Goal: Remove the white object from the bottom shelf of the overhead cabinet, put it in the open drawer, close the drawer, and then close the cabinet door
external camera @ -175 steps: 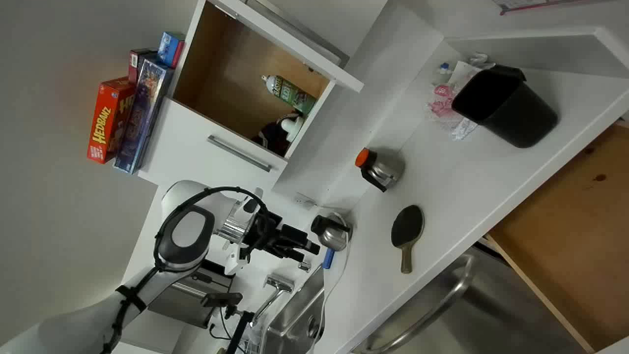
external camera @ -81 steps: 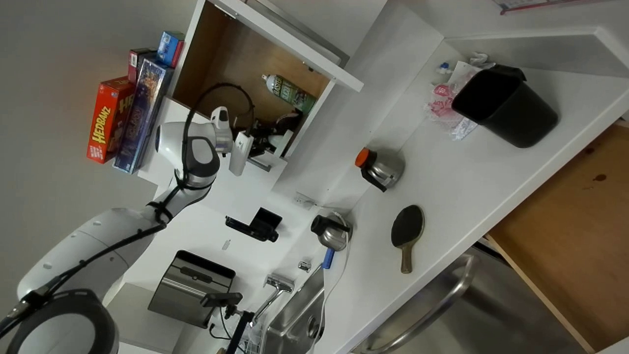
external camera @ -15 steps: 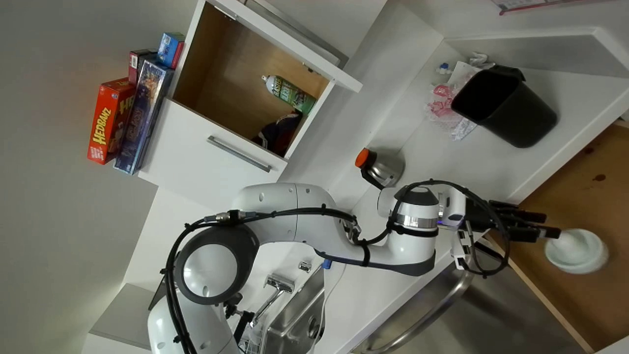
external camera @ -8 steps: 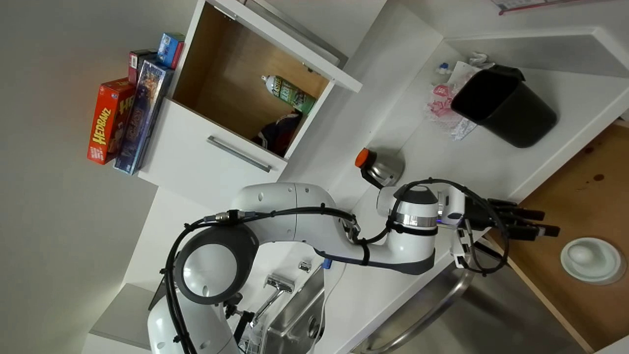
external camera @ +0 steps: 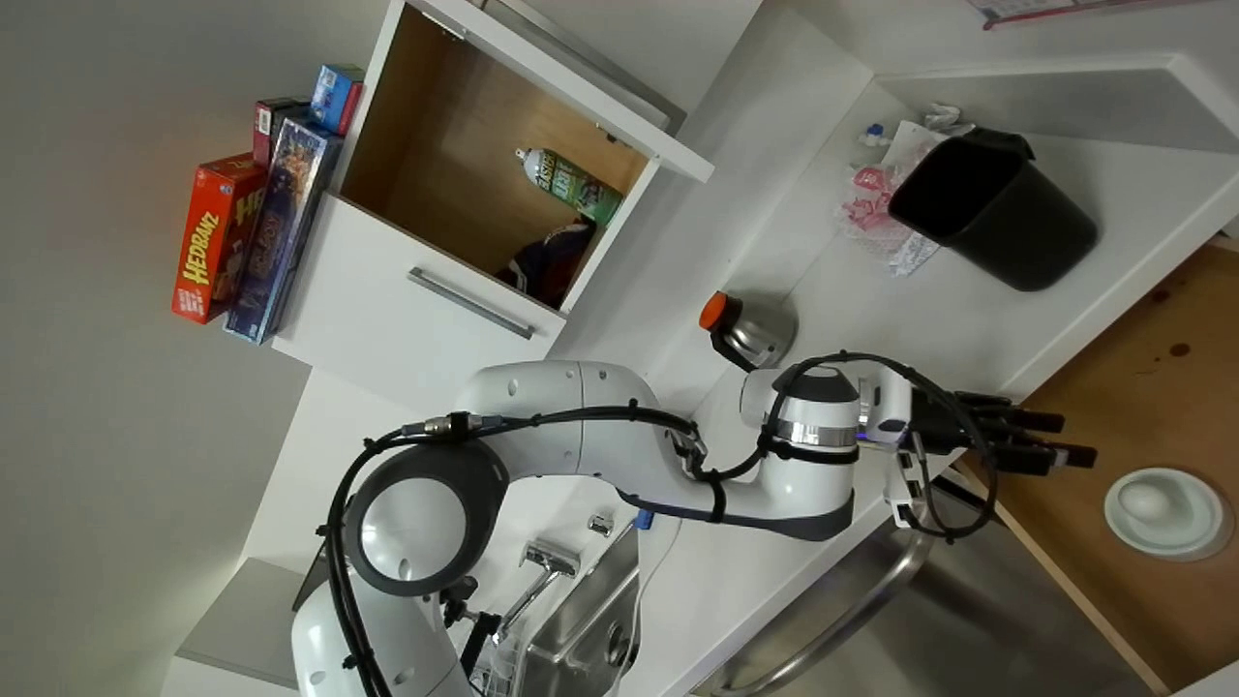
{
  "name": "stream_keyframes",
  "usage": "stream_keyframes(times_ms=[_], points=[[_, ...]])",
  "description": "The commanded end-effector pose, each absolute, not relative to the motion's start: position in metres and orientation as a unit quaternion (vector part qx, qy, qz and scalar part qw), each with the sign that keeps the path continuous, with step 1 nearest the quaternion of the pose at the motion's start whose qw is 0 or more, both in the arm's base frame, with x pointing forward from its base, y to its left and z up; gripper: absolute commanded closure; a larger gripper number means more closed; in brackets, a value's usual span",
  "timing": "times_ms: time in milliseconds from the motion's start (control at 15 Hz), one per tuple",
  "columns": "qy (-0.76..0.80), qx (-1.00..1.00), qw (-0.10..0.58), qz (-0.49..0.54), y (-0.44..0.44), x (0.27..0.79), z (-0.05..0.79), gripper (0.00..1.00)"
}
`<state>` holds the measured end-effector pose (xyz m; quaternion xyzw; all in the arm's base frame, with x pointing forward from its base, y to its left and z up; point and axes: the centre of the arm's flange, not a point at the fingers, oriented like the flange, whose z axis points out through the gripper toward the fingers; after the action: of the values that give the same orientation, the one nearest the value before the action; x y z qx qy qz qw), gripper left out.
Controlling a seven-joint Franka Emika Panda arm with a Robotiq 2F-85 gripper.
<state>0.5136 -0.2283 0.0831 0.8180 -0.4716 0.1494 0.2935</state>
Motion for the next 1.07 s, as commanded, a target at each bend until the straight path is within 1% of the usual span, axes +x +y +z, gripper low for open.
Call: stream_keyframes(times_ms=[0, 400, 1000], points=[[-0.467, 0.818, 0.303, 0.148, -0.209, 0.5, 0.103, 0.0], [-0.466, 0.816, 0.303, 0.161, -0.186, 0.453, 0.128, 0.0], [-0.488, 0.788, 0.291, 0.236, -0.214, 0.389, 0.168, 0.0]])
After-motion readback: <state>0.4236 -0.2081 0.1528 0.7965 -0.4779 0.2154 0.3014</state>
